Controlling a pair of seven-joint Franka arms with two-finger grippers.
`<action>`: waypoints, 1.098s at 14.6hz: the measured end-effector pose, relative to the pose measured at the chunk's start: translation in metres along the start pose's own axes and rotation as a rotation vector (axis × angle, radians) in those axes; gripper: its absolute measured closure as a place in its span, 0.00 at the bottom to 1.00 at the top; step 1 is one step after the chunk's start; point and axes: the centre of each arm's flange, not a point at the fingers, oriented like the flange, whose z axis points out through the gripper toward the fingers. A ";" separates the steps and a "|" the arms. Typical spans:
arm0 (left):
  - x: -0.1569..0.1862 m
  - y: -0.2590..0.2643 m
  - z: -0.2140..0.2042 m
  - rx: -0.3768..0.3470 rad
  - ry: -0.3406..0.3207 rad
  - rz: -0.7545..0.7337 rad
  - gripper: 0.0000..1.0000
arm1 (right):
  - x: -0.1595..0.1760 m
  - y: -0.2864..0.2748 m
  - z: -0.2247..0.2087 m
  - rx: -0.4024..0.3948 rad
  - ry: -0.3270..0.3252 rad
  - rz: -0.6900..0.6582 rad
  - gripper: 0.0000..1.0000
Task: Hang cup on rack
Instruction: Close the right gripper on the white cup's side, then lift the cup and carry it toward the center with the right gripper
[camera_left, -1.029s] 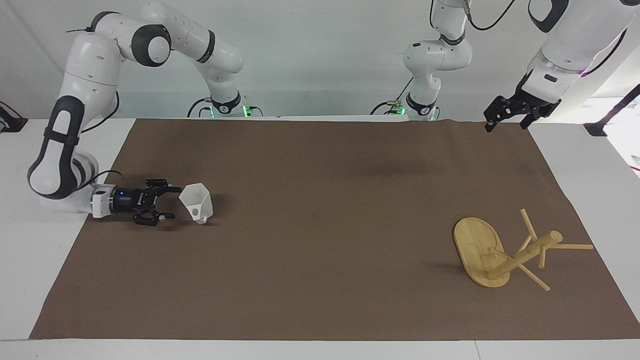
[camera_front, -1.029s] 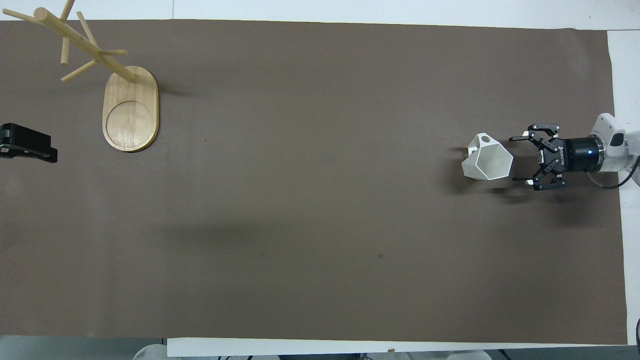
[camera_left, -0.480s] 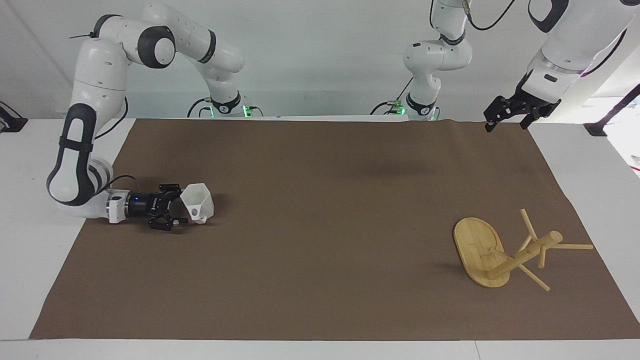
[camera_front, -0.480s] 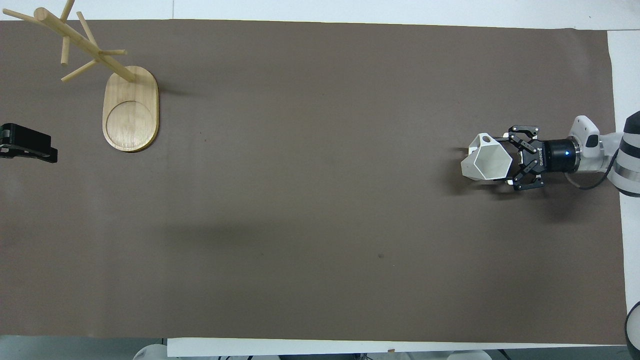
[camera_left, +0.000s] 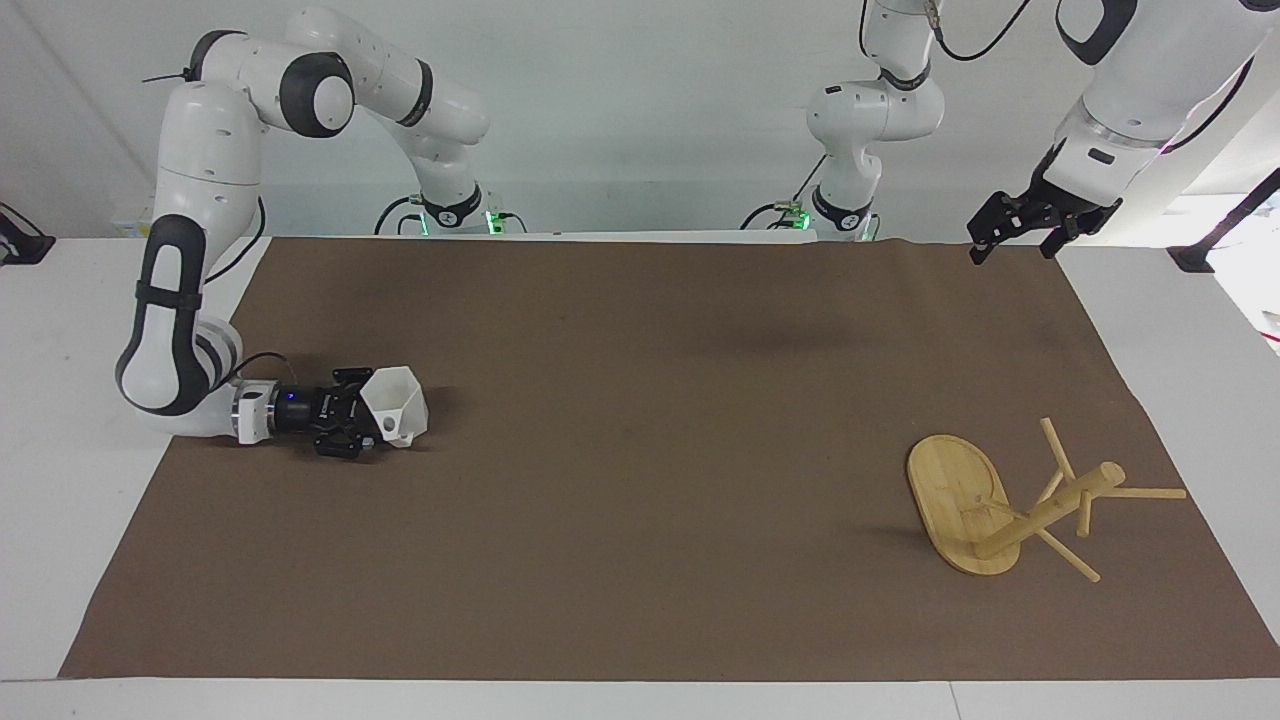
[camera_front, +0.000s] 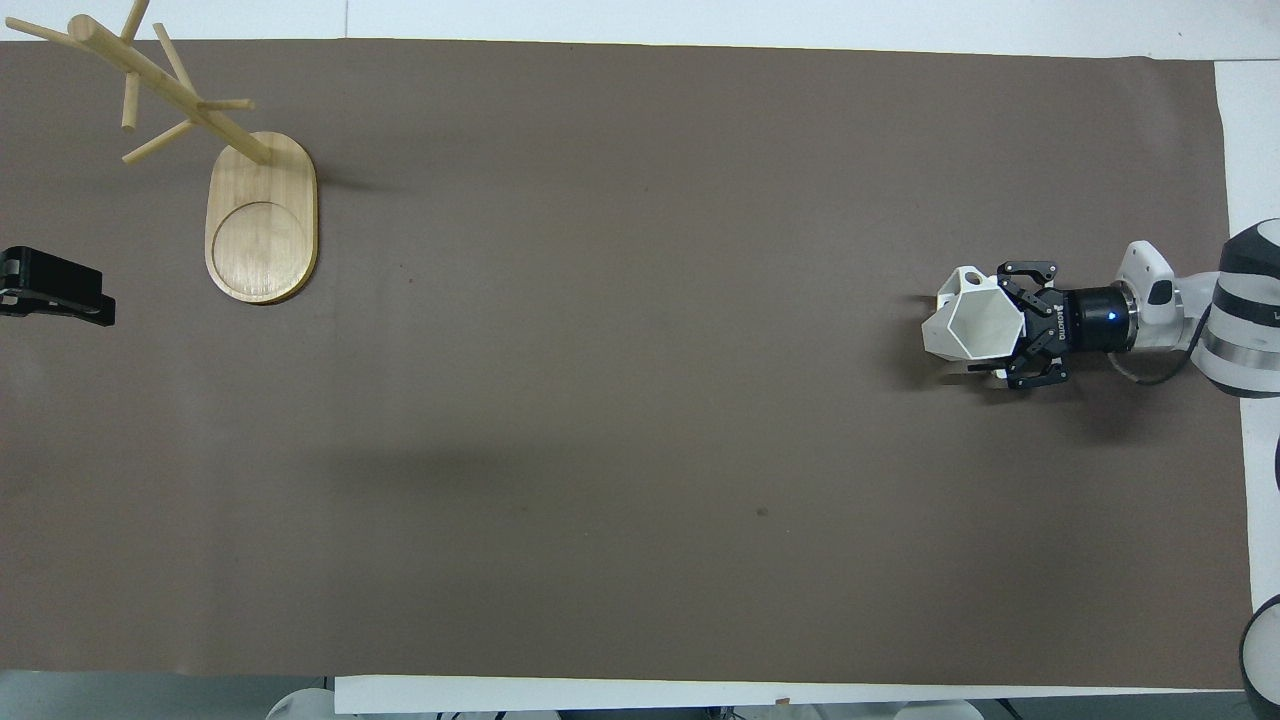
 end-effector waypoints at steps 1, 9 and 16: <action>0.000 0.000 0.000 0.000 0.000 0.000 0.00 | 0.000 0.001 0.002 0.003 0.000 -0.002 0.00; 0.000 0.000 0.000 0.000 0.000 0.000 0.00 | -0.002 -0.001 0.026 0.041 0.017 -0.013 0.00; 0.000 0.000 0.000 0.000 0.000 0.000 0.00 | 0.003 0.003 0.035 0.054 0.027 -0.025 0.23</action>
